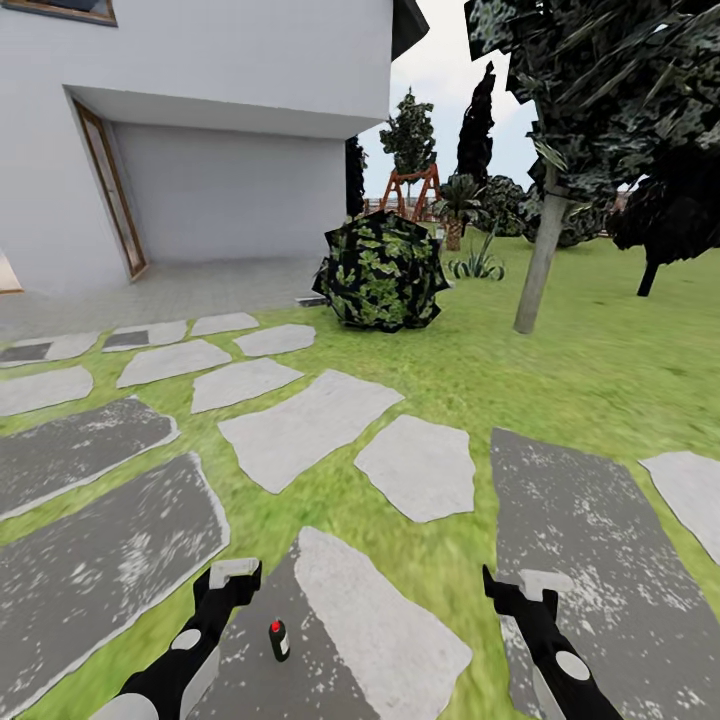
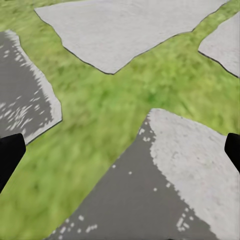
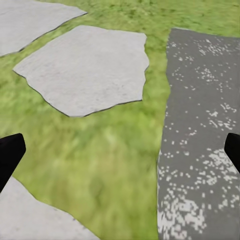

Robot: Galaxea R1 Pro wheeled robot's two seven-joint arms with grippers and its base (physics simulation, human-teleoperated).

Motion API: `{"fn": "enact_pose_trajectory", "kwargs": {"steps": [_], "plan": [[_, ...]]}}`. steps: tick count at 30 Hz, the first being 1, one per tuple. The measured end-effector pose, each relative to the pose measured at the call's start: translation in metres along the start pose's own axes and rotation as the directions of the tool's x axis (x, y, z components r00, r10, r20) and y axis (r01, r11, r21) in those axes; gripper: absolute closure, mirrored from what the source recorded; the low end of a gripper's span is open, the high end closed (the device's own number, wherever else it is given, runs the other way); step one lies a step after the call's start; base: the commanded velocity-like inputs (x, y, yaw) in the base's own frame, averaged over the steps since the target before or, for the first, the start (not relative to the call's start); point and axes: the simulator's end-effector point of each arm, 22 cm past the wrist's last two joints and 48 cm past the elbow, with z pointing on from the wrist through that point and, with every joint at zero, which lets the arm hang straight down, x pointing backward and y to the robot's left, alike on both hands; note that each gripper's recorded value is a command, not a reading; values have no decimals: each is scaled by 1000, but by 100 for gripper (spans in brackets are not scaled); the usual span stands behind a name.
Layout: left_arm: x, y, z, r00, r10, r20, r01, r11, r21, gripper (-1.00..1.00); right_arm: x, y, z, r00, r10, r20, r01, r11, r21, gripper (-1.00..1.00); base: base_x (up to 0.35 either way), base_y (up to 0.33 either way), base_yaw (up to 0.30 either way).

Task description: In the garden, pick up the pesticide atomizer on the floor and spray pesticide onto both trees until each tree trunk is fully covered.

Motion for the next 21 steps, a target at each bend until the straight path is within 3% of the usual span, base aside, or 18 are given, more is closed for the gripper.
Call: {"fn": "enact_pose_trajectory", "kwargs": {"steps": [10,21], "plan": [[34,-2,6,1000,12,-23,-12,1000,9,-100,30,-1,5,1000,-2,-14,2,1000,2,-100,0,0,1],[73,-2,11,995,25,-92,-24,1000,12,-100,65,-3,9,997,-9,-75,9,1000,5,-100,0,0,0]]}}
